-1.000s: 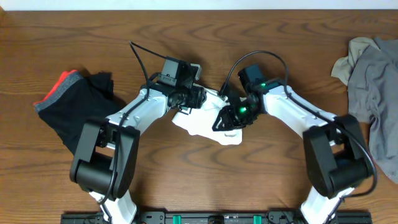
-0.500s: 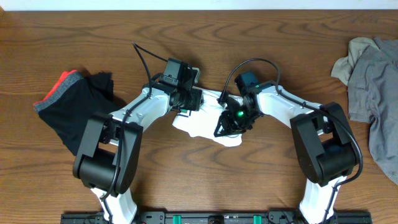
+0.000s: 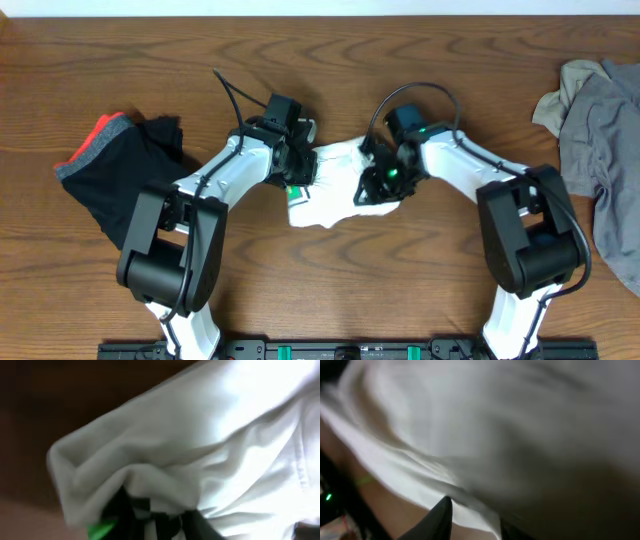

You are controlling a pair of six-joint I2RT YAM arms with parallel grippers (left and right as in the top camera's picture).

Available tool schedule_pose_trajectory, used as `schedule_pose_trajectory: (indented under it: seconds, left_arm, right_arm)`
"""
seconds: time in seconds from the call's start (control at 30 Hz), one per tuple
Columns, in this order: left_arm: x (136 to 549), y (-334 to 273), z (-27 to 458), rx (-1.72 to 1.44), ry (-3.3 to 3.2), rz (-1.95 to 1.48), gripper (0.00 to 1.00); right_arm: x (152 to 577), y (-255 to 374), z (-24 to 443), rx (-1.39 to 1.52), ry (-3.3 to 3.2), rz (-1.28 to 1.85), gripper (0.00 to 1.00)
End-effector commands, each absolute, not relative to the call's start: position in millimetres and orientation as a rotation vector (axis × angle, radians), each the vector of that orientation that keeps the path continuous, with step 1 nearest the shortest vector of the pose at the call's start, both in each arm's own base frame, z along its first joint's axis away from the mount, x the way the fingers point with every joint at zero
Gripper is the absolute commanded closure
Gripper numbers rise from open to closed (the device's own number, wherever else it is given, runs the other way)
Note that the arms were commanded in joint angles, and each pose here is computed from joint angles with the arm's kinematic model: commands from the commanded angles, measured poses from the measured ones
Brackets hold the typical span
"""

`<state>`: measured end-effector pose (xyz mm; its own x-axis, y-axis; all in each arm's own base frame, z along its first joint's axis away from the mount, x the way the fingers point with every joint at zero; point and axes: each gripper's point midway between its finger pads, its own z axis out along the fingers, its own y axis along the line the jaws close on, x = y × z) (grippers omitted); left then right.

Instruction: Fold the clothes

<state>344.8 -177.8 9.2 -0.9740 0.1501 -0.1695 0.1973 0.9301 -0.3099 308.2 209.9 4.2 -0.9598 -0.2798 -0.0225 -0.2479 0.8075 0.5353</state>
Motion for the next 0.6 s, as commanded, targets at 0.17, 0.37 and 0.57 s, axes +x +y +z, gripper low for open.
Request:
schedule_pose_trajectory:
  seconds: [0.17, 0.37, 0.57]
  left_arm:
    - [297, -148, -30, 0.135, 3.176, -0.274, 0.81]
    - [308, -153, -23, 0.107, 3.123, -0.299, 0.81]
    - [337, -164, 16, 0.127, 2.938, -0.373, 0.67]
  right_arm:
    - [350, 131, -13, 0.322, -3.09, -0.417, 0.66]
    - [350, 131, -6, 0.338, -3.079, -0.414, 0.66]
    - [350, 132, -4, 0.338, -3.081, -0.421, 0.67]
